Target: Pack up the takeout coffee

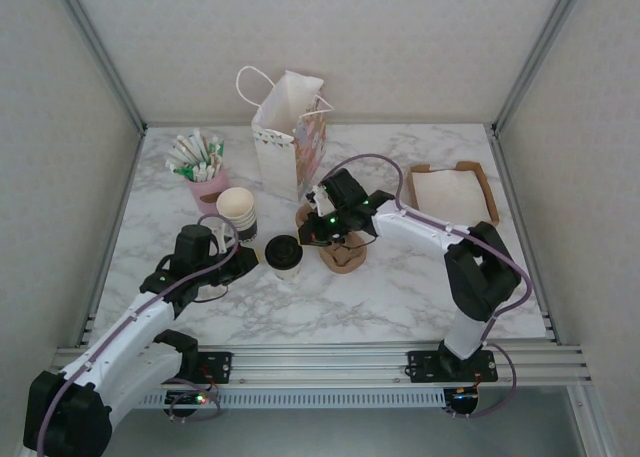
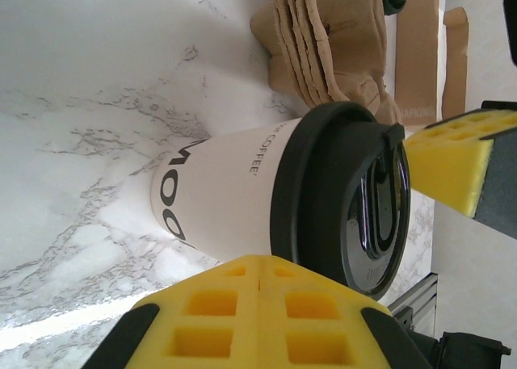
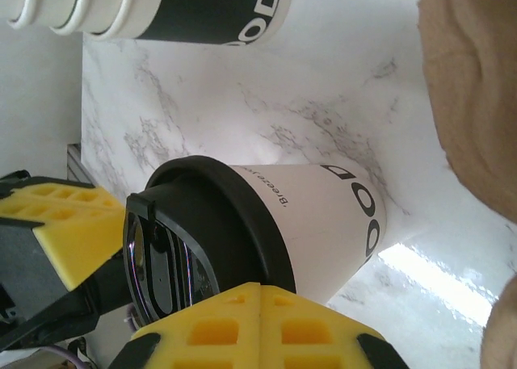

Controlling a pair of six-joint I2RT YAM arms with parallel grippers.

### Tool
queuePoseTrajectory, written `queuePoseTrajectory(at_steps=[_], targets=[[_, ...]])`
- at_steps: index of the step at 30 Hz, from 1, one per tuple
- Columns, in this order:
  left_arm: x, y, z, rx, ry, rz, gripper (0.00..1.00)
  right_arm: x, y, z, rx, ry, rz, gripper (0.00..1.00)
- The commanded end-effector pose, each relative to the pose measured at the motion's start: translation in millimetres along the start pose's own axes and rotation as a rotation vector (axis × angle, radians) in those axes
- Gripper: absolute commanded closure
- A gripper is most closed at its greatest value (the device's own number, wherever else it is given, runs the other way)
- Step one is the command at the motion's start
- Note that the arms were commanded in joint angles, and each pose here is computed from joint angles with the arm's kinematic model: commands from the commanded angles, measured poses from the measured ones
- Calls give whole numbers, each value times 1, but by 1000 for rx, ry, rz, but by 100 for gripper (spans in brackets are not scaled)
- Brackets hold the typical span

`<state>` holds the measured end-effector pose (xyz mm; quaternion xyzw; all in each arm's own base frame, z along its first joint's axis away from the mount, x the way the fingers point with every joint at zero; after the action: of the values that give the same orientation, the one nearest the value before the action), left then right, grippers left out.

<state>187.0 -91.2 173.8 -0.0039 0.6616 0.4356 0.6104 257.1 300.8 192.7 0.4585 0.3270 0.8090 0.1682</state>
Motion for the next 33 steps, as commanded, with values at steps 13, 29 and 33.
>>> queuePoseTrajectory(at_steps=[13, 29, 33], targets=[[-18, 18, 15, -43, -8, -136, 94, 21, 21, 18, -8, 68, -37, 100], [-15, 4, 21, 33, 6, -155, 92, 16, 22, -25, -7, 3, 5, 100], [-13, 1, 23, 44, 7, -155, 92, 17, 17, -24, 0, 2, 15, 100]])
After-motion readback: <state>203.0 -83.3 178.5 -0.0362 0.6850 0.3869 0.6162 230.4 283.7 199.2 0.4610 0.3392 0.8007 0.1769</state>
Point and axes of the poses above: each hand's point on the last joint's axis, 136 mm out from that joint toward the fingers, its own y axis back along the fingers, its own x axis along the line the jaws close on, z = x × y, the point moved 9 cm from there along y, back along the fingers, and after that the axes turned 13 degrees about y, right-handed, at the moved point
